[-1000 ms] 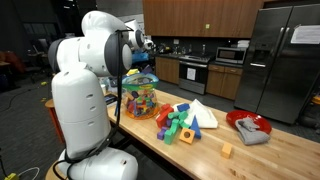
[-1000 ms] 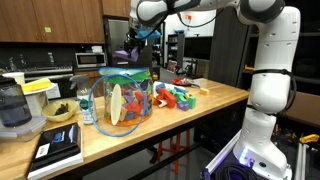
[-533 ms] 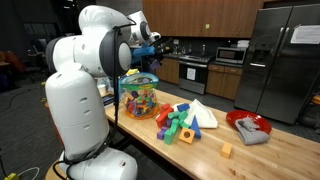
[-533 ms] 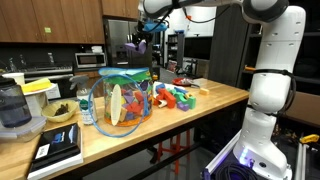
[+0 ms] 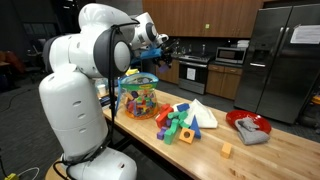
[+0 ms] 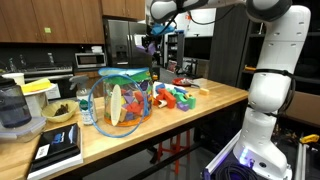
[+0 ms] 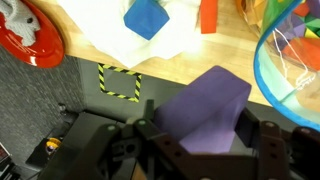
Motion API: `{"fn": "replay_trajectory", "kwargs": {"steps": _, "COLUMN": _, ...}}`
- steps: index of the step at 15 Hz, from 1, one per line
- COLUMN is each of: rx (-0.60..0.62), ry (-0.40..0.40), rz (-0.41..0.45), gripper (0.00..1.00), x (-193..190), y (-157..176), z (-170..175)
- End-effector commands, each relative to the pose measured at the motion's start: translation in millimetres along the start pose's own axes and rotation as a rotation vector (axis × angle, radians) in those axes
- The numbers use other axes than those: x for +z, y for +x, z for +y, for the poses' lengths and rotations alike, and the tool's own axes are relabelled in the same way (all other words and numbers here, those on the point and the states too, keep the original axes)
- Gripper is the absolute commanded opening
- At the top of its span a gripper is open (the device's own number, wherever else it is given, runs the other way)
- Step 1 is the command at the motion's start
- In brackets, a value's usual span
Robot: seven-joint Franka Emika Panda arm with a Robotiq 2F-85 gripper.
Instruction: Transfer a block from the bag to the table
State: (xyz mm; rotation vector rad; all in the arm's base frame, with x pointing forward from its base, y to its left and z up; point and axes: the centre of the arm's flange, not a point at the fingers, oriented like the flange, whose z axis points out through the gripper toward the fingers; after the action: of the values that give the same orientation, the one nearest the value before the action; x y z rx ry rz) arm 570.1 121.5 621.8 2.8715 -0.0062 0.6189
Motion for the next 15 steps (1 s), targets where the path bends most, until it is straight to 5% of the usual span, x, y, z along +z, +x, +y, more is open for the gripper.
{"fn": "replay_trajectory", "kwargs": {"steps": 1, "rx": -0.035, "ry": -0.038, "rz": -0.007, "gripper": 0.49, "x": 18, "y": -26, "z": -5}}
{"fn": "replay_trajectory", "kwargs": {"steps": 9, "rx": -0.175, "ry": -0.095, "rz": -0.090, "gripper": 0.49, "x": 76, "y": -71, "z": -60}}
{"fn": "replay_trajectory", "kwargs": {"steps": 15, "rx": -0.186, "ry": -0.088, "rz": -0.166, "gripper": 0.49, "x": 114, "y": -113, "z": -60}}
